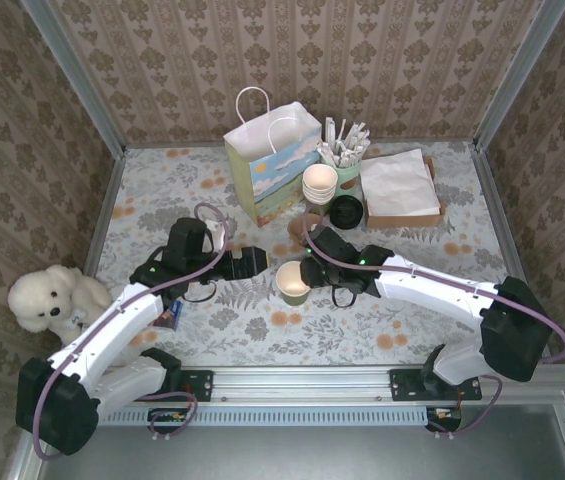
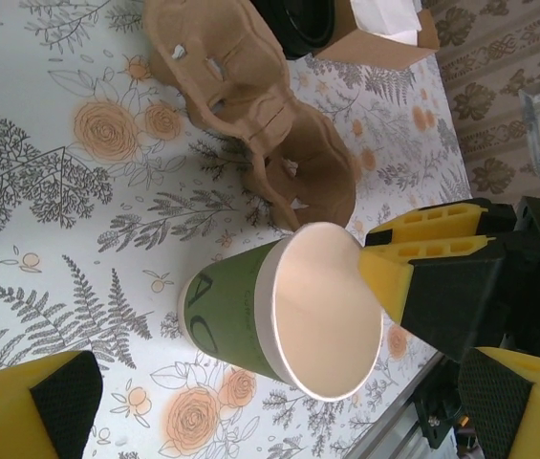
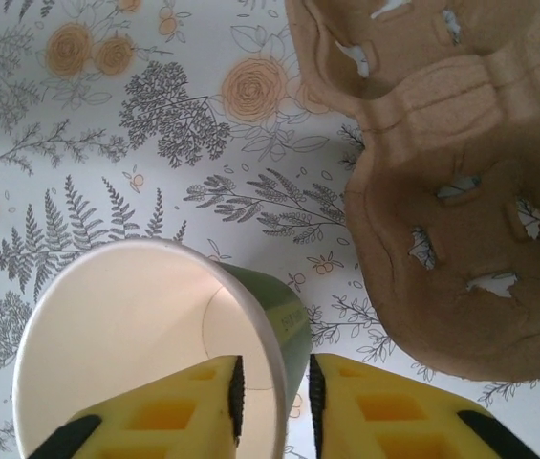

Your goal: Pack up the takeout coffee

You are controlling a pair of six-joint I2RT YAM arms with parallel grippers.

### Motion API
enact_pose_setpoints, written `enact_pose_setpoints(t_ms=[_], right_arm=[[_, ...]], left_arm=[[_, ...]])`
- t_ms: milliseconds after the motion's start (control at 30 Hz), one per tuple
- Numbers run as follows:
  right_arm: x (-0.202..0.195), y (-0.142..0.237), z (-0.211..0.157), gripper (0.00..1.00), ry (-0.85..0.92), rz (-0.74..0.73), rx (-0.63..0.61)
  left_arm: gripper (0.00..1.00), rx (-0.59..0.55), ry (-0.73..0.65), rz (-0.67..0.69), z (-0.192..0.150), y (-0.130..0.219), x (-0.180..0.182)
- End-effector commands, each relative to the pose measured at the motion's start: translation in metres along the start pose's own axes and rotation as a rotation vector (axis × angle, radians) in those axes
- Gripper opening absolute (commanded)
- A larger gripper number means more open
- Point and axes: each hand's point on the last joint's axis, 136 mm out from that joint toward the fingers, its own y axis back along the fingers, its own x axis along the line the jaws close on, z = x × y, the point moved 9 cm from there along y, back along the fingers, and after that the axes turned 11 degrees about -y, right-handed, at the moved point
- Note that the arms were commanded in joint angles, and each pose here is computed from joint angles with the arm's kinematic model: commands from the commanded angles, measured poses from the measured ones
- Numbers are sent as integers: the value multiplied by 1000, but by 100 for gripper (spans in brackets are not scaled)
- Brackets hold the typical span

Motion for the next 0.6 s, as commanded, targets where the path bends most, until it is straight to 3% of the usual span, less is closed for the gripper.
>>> enact_pose_setpoints(t_ms=[0,200,333,567], right_arm=[[8,27,13,37,-6,33,-61],[8,52,38,68,-45,63,-95],[-21,55,62,91,-146,4,-122],[-101,41,99,91,-661,-112,-182]], left_arm=[[100,-26,-32,-5,7,-2,-4],[100,-33,-43,31,11,-4,-3],[100,-89,-25,94,17,-7,4],[100,-248,11,188,36,-6,10]])
